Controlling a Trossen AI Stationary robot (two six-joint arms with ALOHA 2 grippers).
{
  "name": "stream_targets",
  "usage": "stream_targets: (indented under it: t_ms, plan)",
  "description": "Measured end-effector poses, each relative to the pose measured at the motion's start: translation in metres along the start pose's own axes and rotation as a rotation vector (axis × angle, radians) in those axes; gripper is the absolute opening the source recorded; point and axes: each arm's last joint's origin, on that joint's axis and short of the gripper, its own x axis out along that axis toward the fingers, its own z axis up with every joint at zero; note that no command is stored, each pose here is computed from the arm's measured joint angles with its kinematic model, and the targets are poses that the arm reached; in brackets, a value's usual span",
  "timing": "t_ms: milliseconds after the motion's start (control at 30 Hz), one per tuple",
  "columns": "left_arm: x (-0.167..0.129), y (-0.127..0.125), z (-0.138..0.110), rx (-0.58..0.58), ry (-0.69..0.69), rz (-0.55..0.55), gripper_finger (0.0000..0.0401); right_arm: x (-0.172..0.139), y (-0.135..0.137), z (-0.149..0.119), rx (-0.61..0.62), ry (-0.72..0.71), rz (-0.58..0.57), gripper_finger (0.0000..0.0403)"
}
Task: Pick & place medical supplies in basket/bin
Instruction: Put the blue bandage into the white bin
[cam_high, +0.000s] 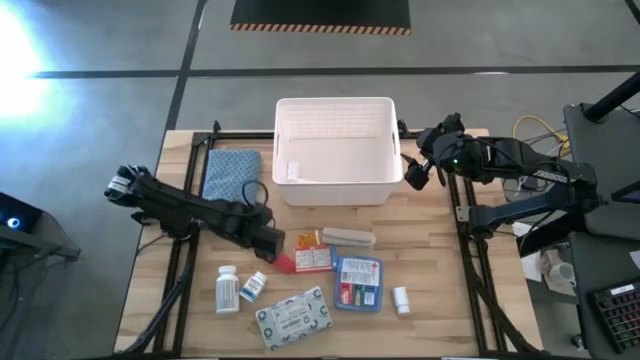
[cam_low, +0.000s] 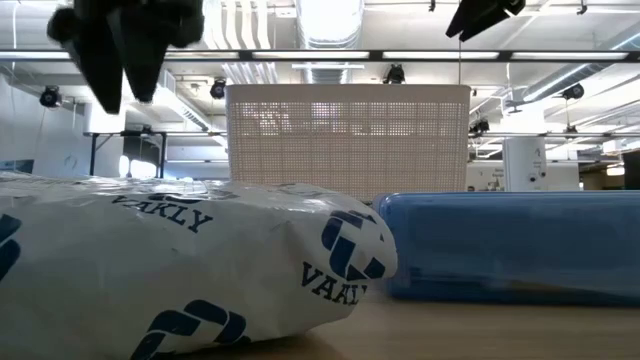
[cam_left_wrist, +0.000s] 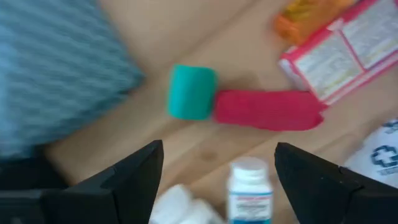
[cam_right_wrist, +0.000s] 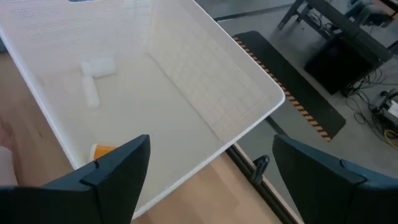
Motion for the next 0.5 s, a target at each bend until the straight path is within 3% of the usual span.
stream_targets:
  t_ms: [500]
  plan:
    - [0.076, 0.013, -0.014, -0.032, 0.010, -0.008, 0.0285, 0.000, 0.001, 0.000, 0.027, 0.005, 0.028, 0.0328]
